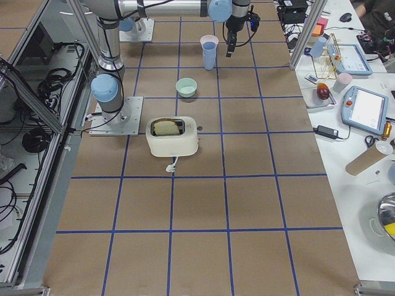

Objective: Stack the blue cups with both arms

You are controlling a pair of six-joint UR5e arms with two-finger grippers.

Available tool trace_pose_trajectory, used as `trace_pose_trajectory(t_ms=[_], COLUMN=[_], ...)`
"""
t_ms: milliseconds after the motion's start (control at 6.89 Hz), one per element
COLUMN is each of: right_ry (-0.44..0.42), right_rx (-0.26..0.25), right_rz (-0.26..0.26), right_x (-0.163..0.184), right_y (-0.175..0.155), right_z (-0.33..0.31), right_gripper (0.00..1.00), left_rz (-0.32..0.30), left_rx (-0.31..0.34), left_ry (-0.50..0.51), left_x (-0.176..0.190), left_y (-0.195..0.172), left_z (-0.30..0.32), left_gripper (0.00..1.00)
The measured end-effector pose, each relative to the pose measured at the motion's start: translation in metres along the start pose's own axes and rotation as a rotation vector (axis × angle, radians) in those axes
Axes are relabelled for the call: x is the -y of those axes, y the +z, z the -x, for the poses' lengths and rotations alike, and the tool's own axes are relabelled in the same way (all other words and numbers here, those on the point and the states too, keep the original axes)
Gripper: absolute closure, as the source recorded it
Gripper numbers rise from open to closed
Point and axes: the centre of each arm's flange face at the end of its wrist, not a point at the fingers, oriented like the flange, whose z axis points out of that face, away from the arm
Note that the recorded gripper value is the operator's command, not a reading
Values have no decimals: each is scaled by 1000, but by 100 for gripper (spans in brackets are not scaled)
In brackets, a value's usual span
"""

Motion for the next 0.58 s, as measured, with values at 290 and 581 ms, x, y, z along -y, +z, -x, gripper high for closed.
trace_pose_trajectory(t_ms=[290,581], right_ry=[5,7], right_rx=[2,2], right_rz=[4,3], right_x=[-22,-26], right_y=[2,2], right_z=[-4,-4], right_gripper=[0,0], left_rz=[1,1], left_rx=[0,0], left_ry=[0,0], left_x=[0,0], left_y=[0,0], left_z=[0,0], left_gripper=[0,0])
